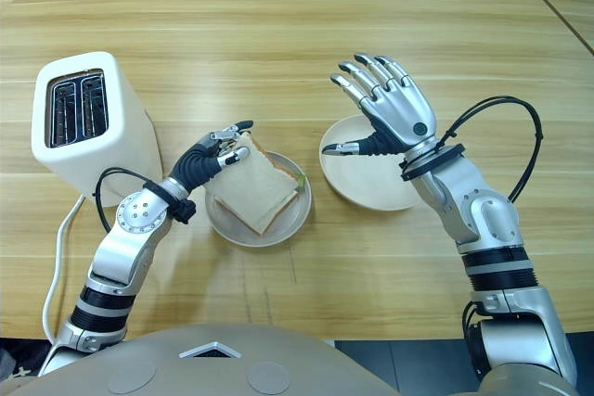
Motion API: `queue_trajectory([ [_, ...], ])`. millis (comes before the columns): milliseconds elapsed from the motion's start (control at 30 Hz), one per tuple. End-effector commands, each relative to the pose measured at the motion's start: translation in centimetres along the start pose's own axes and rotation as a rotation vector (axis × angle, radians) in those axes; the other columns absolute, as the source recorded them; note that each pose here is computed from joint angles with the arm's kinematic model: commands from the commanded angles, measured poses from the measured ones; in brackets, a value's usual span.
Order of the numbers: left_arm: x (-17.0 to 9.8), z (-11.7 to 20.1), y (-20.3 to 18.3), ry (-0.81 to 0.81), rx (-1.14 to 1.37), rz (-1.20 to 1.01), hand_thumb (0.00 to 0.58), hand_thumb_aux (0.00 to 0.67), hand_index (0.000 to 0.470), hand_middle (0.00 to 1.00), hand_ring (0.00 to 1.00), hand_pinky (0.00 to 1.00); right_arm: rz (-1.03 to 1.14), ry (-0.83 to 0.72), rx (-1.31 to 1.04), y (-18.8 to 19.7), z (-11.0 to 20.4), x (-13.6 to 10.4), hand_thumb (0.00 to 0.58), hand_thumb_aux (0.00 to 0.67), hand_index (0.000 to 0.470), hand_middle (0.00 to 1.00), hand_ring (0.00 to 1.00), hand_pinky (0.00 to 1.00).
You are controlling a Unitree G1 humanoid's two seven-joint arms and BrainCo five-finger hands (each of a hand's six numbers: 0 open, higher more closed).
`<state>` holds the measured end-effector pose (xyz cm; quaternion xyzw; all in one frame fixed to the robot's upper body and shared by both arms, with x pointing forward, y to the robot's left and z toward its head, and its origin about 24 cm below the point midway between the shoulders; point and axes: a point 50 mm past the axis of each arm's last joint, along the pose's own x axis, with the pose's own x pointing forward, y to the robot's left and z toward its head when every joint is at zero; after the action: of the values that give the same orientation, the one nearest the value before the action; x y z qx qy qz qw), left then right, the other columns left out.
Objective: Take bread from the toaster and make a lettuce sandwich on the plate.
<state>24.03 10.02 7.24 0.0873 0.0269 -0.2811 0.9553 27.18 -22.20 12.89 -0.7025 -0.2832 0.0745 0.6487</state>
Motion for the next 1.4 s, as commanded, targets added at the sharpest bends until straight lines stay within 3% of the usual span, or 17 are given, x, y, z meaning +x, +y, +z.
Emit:
queue_trajectory([
  [33,0.0,-0.8,0.1,0.040,0.023,0.003,0.580,0.670,0.470,0.00,0.00,0.00,-0.006,-0.006,0.014,0.2,0.2,0.2,0.000,0.000,0.000,0.00,0.00,0.00],
  [200,0.1,-1.2,0.6,0.064,0.062,0.039,0.580,0.670,0.470,0.00,0.00,0.00,-0.007,-0.019,0.031,0.3,0.7,0.3,0.000,0.000,0.000,0.00,0.00,0.00],
  [233,0.1,-1.3,0.6,0.066,0.065,0.042,0.540,0.494,0.347,0.00,0.00,0.00,-0.006,-0.020,0.033,0.4,0.7,0.3,0.000,0.000,0.000,0.00,0.00,0.00],
  [267,0.2,-1.2,0.6,0.065,0.073,0.043,0.000,0.000,0.000,0.00,0.00,0.00,-0.003,-0.020,0.035,0.5,0.7,0.3,0.000,0.000,0.000,0.00,0.00,0.00],
  [800,0.1,0.3,0.3,0.008,0.196,0.044,0.000,0.000,0.000,0.00,0.00,0.00,-0.003,-0.024,0.046,0.7,0.7,0.3,0.000,0.000,0.000,0.00,0.00,0.00],
  [900,-0.7,3.6,1.3,-0.167,0.329,0.134,0.000,0.000,0.000,0.00,0.00,0.00,0.011,-0.043,0.081,1.1,1.3,0.3,0.000,0.000,0.000,0.00,0.00,0.00],
  [1000,-3.7,8.6,2.7,-0.431,0.425,0.183,0.000,0.000,0.000,0.00,0.00,0.00,0.016,-0.075,0.259,1.1,2.6,0.0,0.000,0.000,0.000,0.00,0.00,0.00],
  [1033,-5.2,10.0,3.3,-0.503,0.467,0.185,0.491,0.407,0.286,0.00,0.00,0.00,0.022,-0.085,0.337,0.9,3.1,-0.1,0.241,0.158,0.111,0.00,0.00,0.00],
  [1067,-6.6,11.0,3.8,-0.539,0.492,0.167,0.580,0.670,0.470,0.00,0.00,0.00,0.037,-0.101,0.424,0.6,3.7,-0.3,0.580,0.670,0.470,0.00,0.00,0.00],
  [1100,-8.0,11.6,4.2,-0.552,0.529,0.135,0.580,0.670,0.470,0.00,0.00,0.00,0.074,-0.127,0.511,0.4,4.4,-0.5,0.580,0.670,0.470,0.01,0.01,0.01],
  [1133,-9.4,11.4,4.8,-0.512,0.541,0.090,0.580,0.670,0.470,0.00,0.00,0.00,0.144,-0.162,0.593,0.4,5.3,-1.0,0.580,0.670,0.470,0.71,0.71,0.71],
  [1167,-10.5,10.3,5.4,-0.401,0.530,0.024,0.580,0.670,0.470,0.00,0.00,0.00,0.235,-0.197,0.669,0.5,6.2,-1.8,0.580,0.670,0.470,1.00,1.00,1.00],
  [1200,-11.6,8.6,6.0,-0.266,0.535,-0.045,0.580,0.670,0.470,0.00,0.00,0.00,0.333,-0.227,0.731,0.8,7.0,-2.7,0.580,0.670,0.470,1.00,1.00,1.00],
  [1233,-12.5,6.7,6.5,-0.133,0.522,-0.103,0.580,0.670,0.470,0.20,0.20,0.20,0.426,-0.245,0.780,1.1,7.6,-3.5,0.580,0.670,0.470,1.00,1.00,1.00],
  [1267,-13.5,4.8,6.7,-0.023,0.509,-0.167,0.580,0.670,0.470,1.00,1.00,1.00,0.520,-0.254,0.813,1.5,8.0,-4.4,0.580,0.670,0.470,1.00,1.00,1.00],
  [1400,-17.0,-0.5,5.3,0.239,0.440,-0.418,0.580,0.670,0.470,1.00,1.00,1.00,0.907,-0.254,0.865,3.0,8.8,-8.3,0.580,0.670,0.470,1.00,1.00,1.00],
])
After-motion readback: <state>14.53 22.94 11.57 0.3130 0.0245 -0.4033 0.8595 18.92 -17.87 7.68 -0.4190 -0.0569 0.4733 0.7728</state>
